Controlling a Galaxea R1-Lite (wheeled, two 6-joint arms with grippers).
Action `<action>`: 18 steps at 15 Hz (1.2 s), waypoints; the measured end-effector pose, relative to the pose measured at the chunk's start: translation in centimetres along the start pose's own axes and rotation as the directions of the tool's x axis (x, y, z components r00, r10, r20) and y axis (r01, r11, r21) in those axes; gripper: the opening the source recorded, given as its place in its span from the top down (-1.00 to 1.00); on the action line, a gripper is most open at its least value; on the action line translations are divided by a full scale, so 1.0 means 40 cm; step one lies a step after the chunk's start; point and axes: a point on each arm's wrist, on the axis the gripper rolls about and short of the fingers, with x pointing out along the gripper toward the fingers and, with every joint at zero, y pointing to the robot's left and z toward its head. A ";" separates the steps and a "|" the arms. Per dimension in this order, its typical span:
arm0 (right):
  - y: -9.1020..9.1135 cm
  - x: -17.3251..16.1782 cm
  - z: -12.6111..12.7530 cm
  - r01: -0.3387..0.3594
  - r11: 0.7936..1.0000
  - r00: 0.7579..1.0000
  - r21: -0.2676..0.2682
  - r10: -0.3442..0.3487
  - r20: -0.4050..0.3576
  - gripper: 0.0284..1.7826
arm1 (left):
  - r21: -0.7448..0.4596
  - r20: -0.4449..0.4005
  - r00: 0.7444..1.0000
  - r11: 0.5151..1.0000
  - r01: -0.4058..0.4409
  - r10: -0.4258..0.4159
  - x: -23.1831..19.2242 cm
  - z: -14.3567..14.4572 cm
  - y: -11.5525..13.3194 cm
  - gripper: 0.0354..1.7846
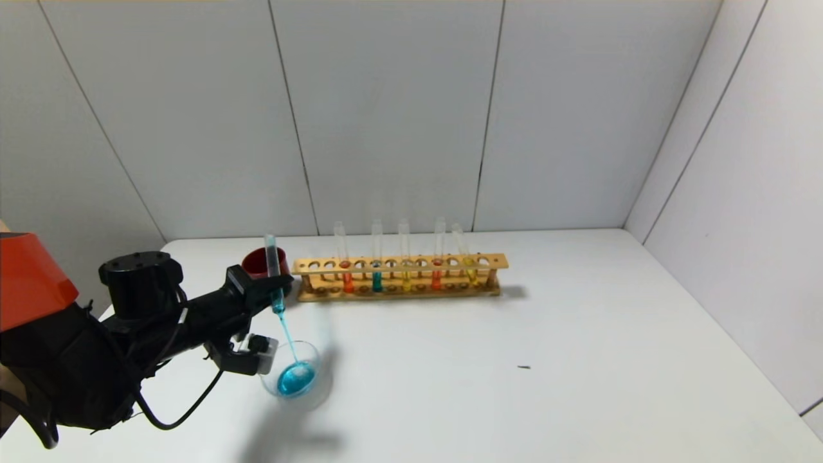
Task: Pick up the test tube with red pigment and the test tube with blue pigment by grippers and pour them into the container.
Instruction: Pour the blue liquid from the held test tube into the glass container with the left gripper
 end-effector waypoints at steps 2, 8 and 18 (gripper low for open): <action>0.000 0.000 0.000 0.000 1.000 1.000 0.000 0.000 0.000 -0.96 | 0.029 -0.010 1.000 0.999 -0.026 0.026 -0.004 -0.001 0.009 0.67; 0.000 0.000 0.000 0.000 1.000 1.000 0.000 0.000 0.000 -0.96 | 0.037 -0.011 0.999 0.999 -0.035 0.035 -0.010 0.000 0.018 0.67; 0.000 0.000 0.000 0.000 1.000 1.000 0.000 0.000 0.000 -0.96 | 0.099 -0.016 0.998 0.994 -0.053 0.055 -0.040 0.015 0.038 0.67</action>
